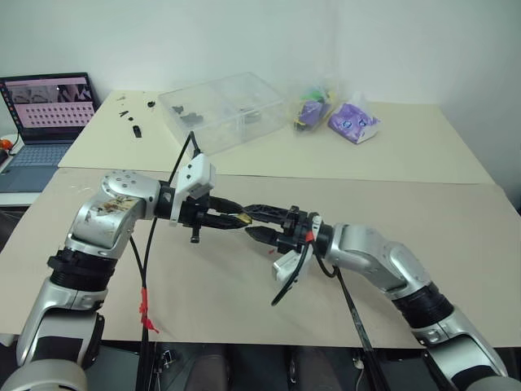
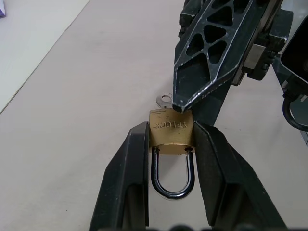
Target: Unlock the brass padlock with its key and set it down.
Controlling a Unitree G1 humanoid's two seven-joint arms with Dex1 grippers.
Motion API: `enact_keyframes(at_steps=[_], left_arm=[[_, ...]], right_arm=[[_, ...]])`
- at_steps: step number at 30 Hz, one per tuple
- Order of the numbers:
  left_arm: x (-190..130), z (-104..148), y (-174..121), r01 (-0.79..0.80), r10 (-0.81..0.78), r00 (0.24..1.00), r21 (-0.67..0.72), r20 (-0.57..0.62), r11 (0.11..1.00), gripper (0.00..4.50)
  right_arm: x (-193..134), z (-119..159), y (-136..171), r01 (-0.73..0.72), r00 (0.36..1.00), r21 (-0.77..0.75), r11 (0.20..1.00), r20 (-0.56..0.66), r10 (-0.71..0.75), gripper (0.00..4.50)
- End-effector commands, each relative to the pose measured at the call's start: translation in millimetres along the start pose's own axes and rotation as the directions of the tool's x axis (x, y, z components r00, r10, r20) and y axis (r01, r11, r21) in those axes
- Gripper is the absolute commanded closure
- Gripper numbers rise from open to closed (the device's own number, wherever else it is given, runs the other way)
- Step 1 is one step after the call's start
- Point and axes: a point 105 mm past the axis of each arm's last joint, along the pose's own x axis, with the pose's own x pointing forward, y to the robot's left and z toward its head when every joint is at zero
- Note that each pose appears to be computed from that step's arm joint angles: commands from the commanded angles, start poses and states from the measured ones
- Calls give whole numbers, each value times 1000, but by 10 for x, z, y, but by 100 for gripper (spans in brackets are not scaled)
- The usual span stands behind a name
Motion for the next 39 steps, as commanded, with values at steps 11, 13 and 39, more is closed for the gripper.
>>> enact_keyframes(at_steps=[11,13,39], left_arm=[[-28,162,8,-5,4,1000,73,25,997,366],[-26,165,6,-4,2,1000,73,26,997,366],[-248,340,193,-87,91,984,-31,151,996,0]], right_arm=[[25,-38,-90,24,1000,1,1000,-2,-24,442],[28,-37,-95,25,1000,3,1000,-2,-25,442],[23,-52,-86,23,1000,32,999,-14,-22,442]])
